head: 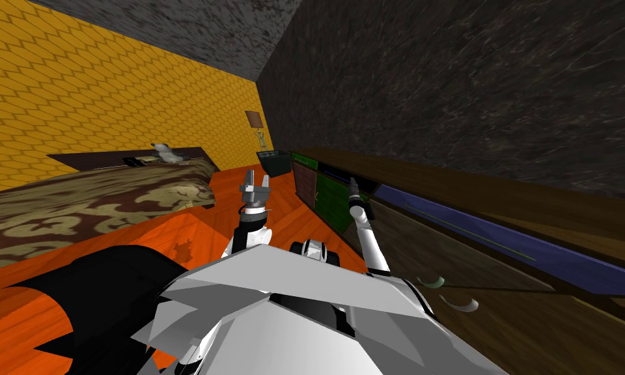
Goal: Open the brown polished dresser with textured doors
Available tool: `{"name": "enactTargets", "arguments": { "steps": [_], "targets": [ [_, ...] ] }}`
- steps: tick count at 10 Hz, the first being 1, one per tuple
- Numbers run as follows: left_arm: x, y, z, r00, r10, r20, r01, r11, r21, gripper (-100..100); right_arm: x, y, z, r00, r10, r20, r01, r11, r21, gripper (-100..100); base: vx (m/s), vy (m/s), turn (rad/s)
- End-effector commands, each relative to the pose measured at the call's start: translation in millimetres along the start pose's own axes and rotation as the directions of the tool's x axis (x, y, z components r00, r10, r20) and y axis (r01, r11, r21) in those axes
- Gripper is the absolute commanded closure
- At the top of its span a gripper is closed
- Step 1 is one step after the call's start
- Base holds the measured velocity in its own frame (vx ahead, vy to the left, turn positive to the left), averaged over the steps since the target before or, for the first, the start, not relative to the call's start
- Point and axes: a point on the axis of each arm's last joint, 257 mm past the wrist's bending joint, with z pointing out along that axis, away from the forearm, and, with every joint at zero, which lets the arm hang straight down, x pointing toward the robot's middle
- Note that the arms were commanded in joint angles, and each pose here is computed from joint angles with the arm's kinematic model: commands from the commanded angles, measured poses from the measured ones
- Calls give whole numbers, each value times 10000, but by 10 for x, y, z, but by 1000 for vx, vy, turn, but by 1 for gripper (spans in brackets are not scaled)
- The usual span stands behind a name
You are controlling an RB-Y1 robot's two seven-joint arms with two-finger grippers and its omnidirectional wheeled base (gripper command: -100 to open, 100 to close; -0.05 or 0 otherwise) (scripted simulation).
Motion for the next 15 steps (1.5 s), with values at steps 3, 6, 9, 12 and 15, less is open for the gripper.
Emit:
{"name": "enactTargets", "arguments": {
  "steps": [3, 6, 9, 12, 15],
  "targets": [
    [0, 0, 0, 10000, 0, 0, 0, 10000, 0, 0, -249, -91, 87, 9954, 216, 932, -208, 9997, -100, -100, -77, -98, 3],
    [0, 0, 0, 10000, -1, 1, 1, 10000, 0, 0, -423, -155, 122, 9877, 317, 1532, -297, 9994, -155, -100, -31, -60, 3],
    [0, 0, -1, 10000, 0, 2, 0, 10000, -2, 0, -343, -185, 157, 9889, 293, 1459, -279, 9995, -121, -100, 37, 10, -32],
    [0, 0, 0, 10000, -2, 2, 2, 10000, 1, 0, -361, -225, 175, 9875, 325, 1542, -316, 9995, -82, 100, -68, 56, -24],
    [1, 0, 1, 10000, -6, 2, 6, 10000, 3, 0, -389, -281, 195, 9858, 354, 1639, -356, 9994, -18, 100, -192, 128, -28]
  ]
}}
